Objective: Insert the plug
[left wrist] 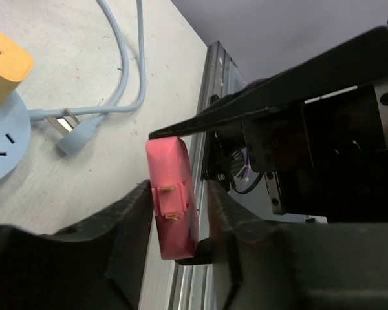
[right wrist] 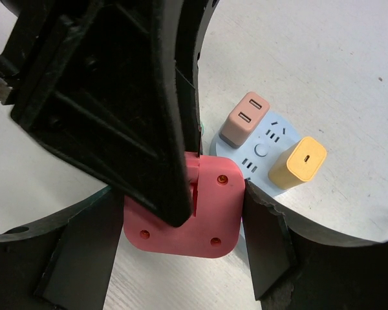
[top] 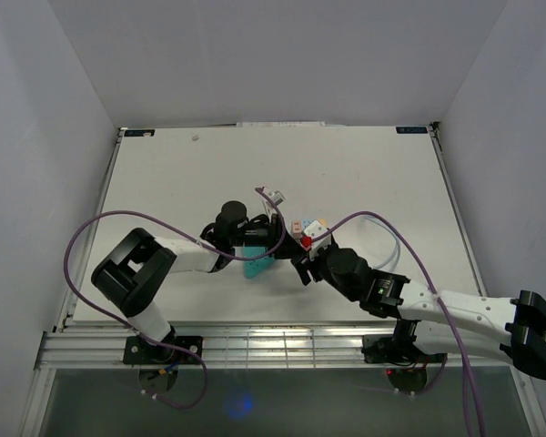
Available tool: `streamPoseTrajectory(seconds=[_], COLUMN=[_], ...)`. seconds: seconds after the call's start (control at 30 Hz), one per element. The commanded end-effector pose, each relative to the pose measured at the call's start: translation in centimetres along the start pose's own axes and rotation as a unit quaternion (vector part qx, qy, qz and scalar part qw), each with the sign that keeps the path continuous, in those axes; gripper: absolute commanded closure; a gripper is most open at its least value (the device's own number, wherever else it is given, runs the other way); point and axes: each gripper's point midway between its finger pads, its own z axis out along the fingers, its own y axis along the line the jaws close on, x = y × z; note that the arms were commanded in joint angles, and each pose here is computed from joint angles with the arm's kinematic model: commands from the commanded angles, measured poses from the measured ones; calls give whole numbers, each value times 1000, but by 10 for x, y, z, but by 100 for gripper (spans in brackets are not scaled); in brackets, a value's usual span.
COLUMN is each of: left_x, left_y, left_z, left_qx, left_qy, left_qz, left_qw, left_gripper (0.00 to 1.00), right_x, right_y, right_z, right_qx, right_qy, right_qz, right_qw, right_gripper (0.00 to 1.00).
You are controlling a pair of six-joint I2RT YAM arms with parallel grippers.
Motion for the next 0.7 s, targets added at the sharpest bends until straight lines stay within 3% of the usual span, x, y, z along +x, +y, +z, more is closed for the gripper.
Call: streamPoseTrajectory(seconds=[0.0, 0.23, 0.3, 0.43, 0.57, 0.67], left_x=[-5, -7, -7, -5, -3, -2], left_y=[-18, -25, -25, -26, -23, -23], left_z=[1, -3, -3, -2, 0, 0], left_qx=[40, 46, 45, 51, 53, 56], left_qy=[11, 9, 7, 16, 22, 25], left_qz=[38, 44, 44, 39, 34, 33], left_qw=[998, 998, 998, 998, 998, 998], left_gripper=[49, 35, 34, 44, 63, 70], right_x=[-22, -24, -25, -27, -28, -30], right_y=[-3, -6, -6, -3, -1, 0], right_z=[0, 1, 0, 1, 4, 5], right_qx=[10, 20, 21, 11, 11, 8], right_qy=[-32, -30, -32, -34, -31, -33], right_qz=[17, 16, 17, 17, 16, 17], right_qw=[999, 999, 999, 999, 999, 999], right_gripper=[34, 35, 35, 34, 35, 34])
